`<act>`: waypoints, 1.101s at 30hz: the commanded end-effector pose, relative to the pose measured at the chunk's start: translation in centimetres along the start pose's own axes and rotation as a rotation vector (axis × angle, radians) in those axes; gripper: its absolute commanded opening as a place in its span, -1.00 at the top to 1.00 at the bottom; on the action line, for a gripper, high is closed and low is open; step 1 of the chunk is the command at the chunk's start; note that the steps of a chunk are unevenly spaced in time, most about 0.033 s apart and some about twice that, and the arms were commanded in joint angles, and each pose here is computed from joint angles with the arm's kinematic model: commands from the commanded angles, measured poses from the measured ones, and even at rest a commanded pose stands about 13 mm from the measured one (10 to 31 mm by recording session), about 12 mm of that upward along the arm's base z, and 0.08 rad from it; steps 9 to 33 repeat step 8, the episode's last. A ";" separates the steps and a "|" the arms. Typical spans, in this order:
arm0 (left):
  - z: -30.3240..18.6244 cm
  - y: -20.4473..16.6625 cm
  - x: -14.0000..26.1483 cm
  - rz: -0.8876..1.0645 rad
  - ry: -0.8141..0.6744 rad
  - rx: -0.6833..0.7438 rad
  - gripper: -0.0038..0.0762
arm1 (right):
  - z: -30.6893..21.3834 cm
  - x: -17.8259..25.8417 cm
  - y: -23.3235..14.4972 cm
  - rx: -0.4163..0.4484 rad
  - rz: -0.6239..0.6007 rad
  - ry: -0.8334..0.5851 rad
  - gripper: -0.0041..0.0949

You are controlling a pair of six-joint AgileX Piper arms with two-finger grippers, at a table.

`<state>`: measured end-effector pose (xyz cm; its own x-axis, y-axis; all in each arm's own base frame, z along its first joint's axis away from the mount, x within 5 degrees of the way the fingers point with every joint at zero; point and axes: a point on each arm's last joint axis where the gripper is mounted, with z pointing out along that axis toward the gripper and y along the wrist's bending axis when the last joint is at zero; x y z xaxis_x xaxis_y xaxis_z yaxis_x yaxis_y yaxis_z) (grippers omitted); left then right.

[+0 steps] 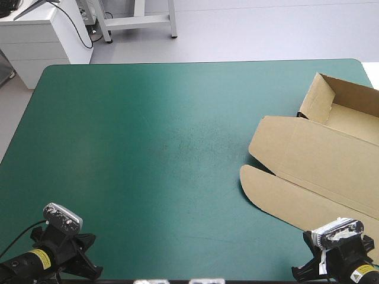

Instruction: Fold the box

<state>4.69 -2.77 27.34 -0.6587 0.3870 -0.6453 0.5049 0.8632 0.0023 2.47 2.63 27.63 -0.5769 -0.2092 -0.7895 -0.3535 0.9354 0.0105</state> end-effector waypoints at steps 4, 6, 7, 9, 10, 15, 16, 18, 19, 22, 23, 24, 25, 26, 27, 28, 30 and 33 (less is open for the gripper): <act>0.6 -0.1 -0.2 -0.006 -0.026 0.008 0.92 | -0.5 -1.1 -0.1 0.013 -0.005 -0.078 0.92; 0.6 -0.1 -0.1 -0.006 -0.019 0.009 0.92 | -0.5 -1.1 -0.1 0.018 -0.008 -0.076 0.92; 0.6 -0.1 -0.1 -0.006 -0.019 0.009 0.92 | -0.5 -1.1 -0.1 0.020 -0.009 -0.075 0.92; 0.6 -0.1 -0.1 -0.006 -0.019 0.009 0.92 | -0.5 -1.1 -0.2 0.027 -0.013 -0.073 0.92; 0.6 -0.1 -0.1 -0.006 -0.019 0.009 0.92 | -0.5 -1.1 -0.2 0.027 -0.013 -0.073 0.92; 0.6 -0.1 -0.1 -0.006 -0.019 0.009 0.92 | -0.5 -1.1 -0.2 0.027 -0.013 -0.073 0.92; 0.6 -0.1 -0.1 -0.006 -0.019 0.009 0.92 | -0.5 -1.1 -0.2 0.027 -0.013 -0.073 0.92; 0.6 -0.1 -0.1 -0.006 -0.019 0.009 0.92 | -0.5 -1.1 -0.2 0.027 -0.013 -0.073 0.92; 0.6 -0.1 -0.1 -0.006 -0.019 0.009 0.92 | -0.5 -1.1 -0.2 0.027 -0.013 -0.073 0.92; 0.6 -0.1 -0.1 -0.006 -0.019 0.009 0.92 | -0.5 -1.1 -0.2 0.027 -0.013 -0.073 0.92; 0.6 -0.1 -0.1 -0.006 -0.019 0.009 0.92 | -0.5 -1.1 -0.2 0.027 -0.013 -0.073 0.92; 0.6 -0.1 -0.1 -0.006 -0.019 0.009 0.92 | -0.5 -1.1 -0.2 0.027 -0.013 -0.073 0.92; 0.6 -0.1 -0.1 -0.006 -0.019 0.009 0.92 | -0.5 -1.1 -0.2 0.027 -0.013 -0.073 0.92; 0.6 -0.1 -0.1 -0.006 -0.019 0.009 0.92 | -0.5 -1.1 -0.2 0.027 -0.013 -0.073 0.92; 0.6 -0.1 -0.1 -0.006 -0.019 0.009 0.92 | -0.5 -1.1 -0.2 0.027 -0.013 -0.073 0.92; 0.6 -0.1 -0.1 -0.006 -0.019 0.009 0.92 | -0.5 -1.1 -0.2 0.027 -0.013 -0.073 0.92; 0.6 -0.1 -0.1 -0.006 -0.019 0.009 0.92 | -0.5 -1.1 -0.2 0.027 -0.013 -0.073 0.92; 0.6 -0.1 -0.1 -0.006 -0.019 0.009 0.92 | -0.5 -1.1 -0.2 0.027 -0.013 -0.073 0.92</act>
